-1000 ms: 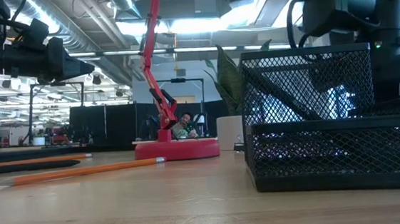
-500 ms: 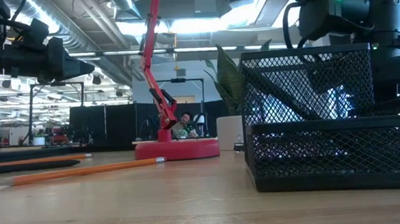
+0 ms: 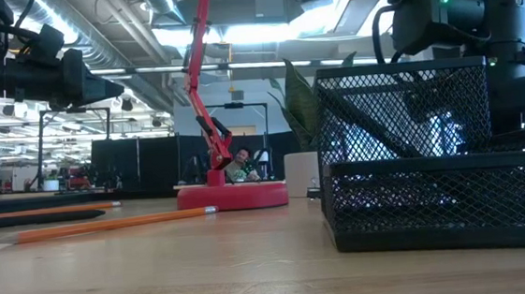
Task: Pick and place office supplies into organizer
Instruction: Put the right black pen into the black desk organizer
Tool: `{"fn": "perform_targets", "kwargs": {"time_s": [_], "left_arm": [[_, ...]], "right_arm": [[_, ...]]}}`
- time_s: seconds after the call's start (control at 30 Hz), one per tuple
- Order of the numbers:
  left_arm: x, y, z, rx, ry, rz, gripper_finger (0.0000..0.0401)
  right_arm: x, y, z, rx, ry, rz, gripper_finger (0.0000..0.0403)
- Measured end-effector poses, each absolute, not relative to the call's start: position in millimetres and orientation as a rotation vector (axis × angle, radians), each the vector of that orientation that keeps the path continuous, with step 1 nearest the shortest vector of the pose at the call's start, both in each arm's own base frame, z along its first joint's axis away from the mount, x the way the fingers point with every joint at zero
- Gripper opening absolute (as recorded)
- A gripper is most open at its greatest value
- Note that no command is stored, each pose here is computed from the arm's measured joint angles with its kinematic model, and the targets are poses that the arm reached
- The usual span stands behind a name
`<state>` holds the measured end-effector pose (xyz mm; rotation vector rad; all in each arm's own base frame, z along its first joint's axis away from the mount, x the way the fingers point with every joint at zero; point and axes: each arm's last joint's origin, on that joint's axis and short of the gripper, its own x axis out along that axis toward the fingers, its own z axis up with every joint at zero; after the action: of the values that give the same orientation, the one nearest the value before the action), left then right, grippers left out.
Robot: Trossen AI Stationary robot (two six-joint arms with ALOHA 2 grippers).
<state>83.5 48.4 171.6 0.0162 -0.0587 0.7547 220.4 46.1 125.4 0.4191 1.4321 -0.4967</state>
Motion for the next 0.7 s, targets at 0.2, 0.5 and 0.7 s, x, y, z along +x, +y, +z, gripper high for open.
{"fn": "perform_targets", "kwargs": {"time_s": [0.2, 0.5, 0.7], "left_arm": [[83.5, 48.4, 171.6, 0.016, -0.058, 0.755, 0.0074], [83.6, 48.4, 171.6, 0.016, -0.059, 0.754, 0.0074], [83.5, 48.4, 171.6, 0.016, -0.059, 0.755, 0.0074]], "right_arm": [[220.0, 46.0, 125.4, 0.415, 1.435, -0.499, 0.0076], [219.7, 45.9, 125.5, 0.413, 1.438, -0.5, 0.0044], [220.1, 45.9, 125.6, 0.412, 1.432, -0.5, 0.0042]]}}
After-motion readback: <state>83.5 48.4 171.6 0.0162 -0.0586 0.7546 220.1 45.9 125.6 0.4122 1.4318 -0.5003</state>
